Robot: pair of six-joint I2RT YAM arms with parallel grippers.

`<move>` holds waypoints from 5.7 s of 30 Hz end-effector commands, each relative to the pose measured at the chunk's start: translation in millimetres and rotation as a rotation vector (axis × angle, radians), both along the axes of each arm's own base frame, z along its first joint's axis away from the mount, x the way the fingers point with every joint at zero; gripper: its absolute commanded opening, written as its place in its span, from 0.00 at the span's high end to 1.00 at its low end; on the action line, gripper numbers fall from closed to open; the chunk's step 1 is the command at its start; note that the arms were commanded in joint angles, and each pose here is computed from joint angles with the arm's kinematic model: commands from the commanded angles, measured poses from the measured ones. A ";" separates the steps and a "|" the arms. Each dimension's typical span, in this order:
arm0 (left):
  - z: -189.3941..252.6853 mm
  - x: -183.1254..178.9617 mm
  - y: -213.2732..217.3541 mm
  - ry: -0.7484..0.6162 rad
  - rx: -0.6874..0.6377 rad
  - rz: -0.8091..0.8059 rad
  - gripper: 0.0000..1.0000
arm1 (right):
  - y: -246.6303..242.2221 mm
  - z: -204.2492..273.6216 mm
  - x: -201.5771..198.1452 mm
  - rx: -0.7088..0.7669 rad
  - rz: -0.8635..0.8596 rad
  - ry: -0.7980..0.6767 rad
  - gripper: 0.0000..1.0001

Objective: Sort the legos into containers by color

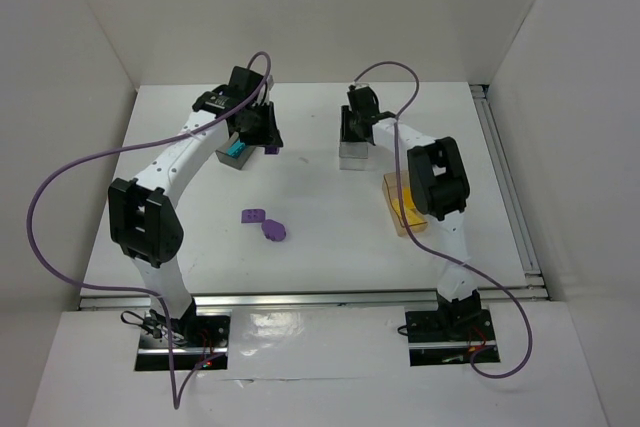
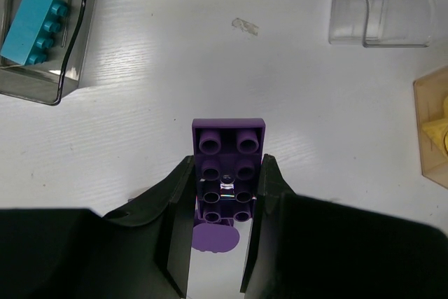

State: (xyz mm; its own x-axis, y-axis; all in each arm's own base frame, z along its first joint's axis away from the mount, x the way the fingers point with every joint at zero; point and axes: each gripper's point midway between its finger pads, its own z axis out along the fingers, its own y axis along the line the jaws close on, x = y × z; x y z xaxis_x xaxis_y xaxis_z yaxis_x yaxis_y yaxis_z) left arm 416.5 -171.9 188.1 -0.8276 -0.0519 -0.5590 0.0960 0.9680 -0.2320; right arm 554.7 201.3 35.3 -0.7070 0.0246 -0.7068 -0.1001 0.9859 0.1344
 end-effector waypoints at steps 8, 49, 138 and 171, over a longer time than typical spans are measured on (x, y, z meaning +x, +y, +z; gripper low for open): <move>5.5 -4.7 -6.5 -0.016 -0.020 -0.051 0.80 | -6.2 59.3 9.9 0.035 -0.048 -0.222 0.73; -3.9 -4.0 -3.0 -0.007 0.005 -0.047 0.80 | -1.4 30.7 25.7 0.017 -0.179 -0.183 0.46; 44.1 -80.4 179.8 -0.149 -0.180 0.506 0.00 | 307.5 138.1 -43.9 0.401 0.447 -0.328 0.07; -162.2 -140.4 -0.4 0.426 -0.048 0.639 0.03 | 33.4 180.6 -217.1 0.133 0.101 -0.253 0.05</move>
